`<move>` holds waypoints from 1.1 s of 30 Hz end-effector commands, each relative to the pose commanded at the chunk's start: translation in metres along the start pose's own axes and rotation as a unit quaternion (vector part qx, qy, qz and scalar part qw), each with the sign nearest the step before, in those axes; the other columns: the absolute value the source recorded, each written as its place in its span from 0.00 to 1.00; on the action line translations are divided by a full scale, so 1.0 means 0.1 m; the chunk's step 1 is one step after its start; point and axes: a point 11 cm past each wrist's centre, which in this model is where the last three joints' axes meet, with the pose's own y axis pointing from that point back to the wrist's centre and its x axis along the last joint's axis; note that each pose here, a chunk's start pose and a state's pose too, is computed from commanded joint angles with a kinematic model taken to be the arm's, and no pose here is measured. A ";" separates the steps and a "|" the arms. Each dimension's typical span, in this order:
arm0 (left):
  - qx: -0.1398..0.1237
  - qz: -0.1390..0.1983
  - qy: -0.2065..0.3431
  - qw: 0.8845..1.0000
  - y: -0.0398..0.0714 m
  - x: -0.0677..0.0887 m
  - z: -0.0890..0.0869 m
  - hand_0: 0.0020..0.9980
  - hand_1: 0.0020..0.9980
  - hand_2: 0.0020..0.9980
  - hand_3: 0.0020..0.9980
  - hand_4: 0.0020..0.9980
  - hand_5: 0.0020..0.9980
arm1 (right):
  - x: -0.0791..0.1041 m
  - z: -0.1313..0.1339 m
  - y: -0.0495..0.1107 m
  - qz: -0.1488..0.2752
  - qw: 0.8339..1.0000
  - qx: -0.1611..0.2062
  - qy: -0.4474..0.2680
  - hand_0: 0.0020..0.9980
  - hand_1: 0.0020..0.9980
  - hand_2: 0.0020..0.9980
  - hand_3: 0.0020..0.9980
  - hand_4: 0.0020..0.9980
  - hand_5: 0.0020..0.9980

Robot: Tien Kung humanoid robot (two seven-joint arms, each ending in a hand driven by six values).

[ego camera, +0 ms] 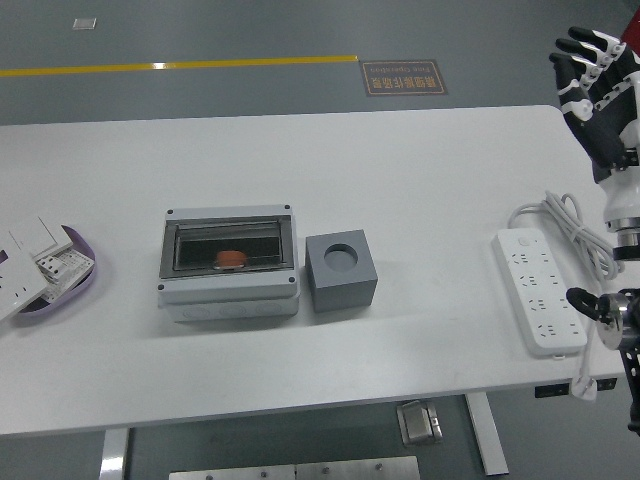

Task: Pick up the cylinder from the cube,place it in the box,flap close box

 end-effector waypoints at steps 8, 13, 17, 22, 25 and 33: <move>-0.017 -0.003 -0.003 1.000 0.01 -0.02 0.10 0.61 0.61 0.56 0.59 0.66 0.21 | 0.07 -0.04 -0.05 0.013 1.000 0.010 -0.011 0.74 0.68 0.69 0.69 0.67 0.33; -0.017 -0.003 -0.004 1.000 0.01 -0.02 0.10 0.60 0.61 0.56 0.59 0.66 0.22 | 0.03 -0.01 -0.05 0.009 1.000 0.007 -0.014 0.74 0.67 0.69 0.69 0.66 0.32; -0.020 -0.006 -0.006 1.000 0.01 -0.04 0.12 0.60 0.60 0.56 0.59 0.66 0.21 | 0.00 0.01 -0.04 0.003 1.000 0.002 -0.013 0.74 0.67 0.69 0.68 0.65 0.31; -0.019 -0.009 -0.008 1.000 0.01 -0.06 0.11 0.60 0.60 0.56 0.59 0.66 0.21 | -0.03 0.04 -0.04 -0.006 1.000 -0.003 -0.009 0.75 0.67 0.69 0.68 0.65 0.31; -0.018 -0.010 -0.008 1.000 0.01 -0.06 0.11 0.60 0.60 0.56 0.59 0.66 0.21 | -0.04 0.06 -0.03 -0.009 1.000 -0.006 -0.006 0.75 0.67 0.69 0.68 0.65 0.31; -0.016 -0.017 -0.011 1.000 0.01 -0.11 0.09 0.60 0.60 0.56 0.59 0.66 0.21 | -0.01 0.12 -0.01 -0.010 1.000 -0.016 -0.002 0.75 0.67 0.69 0.68 0.65 0.31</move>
